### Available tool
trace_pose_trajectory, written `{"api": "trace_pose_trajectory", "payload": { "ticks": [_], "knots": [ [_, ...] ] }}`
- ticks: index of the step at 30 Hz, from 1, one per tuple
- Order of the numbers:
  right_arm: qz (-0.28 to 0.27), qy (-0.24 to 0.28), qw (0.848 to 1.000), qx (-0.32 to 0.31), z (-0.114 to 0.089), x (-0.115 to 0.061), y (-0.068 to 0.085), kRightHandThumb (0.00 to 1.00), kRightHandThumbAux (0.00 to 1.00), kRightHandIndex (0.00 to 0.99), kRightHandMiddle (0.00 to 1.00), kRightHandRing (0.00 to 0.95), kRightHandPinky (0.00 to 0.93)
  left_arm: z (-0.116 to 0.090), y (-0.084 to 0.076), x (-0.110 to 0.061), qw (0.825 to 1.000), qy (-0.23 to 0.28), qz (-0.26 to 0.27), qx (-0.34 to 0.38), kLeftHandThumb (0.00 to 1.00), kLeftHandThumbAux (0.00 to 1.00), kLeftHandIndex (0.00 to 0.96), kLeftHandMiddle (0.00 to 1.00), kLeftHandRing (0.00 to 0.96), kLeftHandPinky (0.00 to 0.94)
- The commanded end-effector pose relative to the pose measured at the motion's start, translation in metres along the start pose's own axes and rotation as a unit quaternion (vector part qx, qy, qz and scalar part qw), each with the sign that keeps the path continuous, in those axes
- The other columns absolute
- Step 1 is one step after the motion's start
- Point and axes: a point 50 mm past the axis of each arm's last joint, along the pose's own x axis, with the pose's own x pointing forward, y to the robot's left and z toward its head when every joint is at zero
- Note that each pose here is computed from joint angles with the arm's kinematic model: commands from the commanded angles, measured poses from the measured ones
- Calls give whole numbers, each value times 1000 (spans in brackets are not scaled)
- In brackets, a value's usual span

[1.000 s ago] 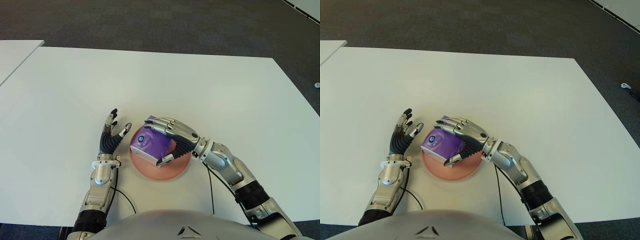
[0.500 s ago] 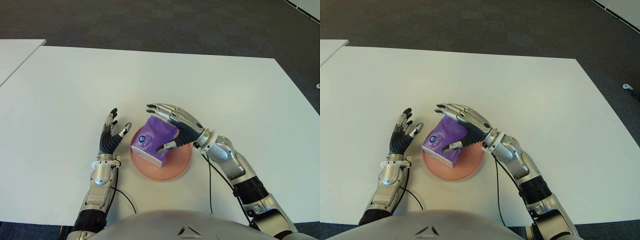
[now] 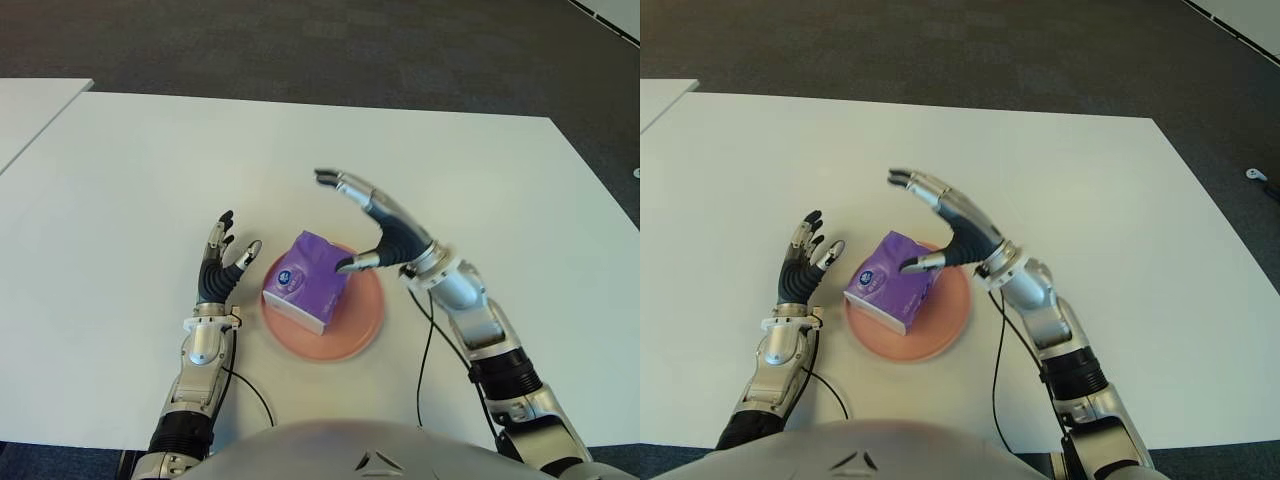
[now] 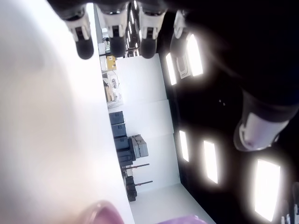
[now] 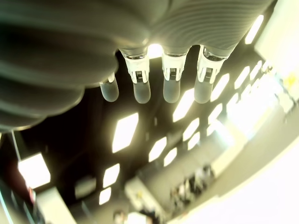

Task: Put the tissue paper into the plate.

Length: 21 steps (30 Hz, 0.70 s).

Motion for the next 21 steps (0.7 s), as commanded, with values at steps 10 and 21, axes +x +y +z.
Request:
{"api": "trace_pose_trajectory", "payload": {
  "ticks": [10,21],
  "knots": [
    [-265,64,958,89,-46,-28,-41,101,299,0,0,0,0,-8,-1,-2,1000,20,1,0,0,515,0,0,0,0],
    [-331,71,936,102,-44,-43,-43,71,347,0,0,0,0,-7,2,-3,1000,12,0,4,0,529,0,0,0,0]
  ]
}}
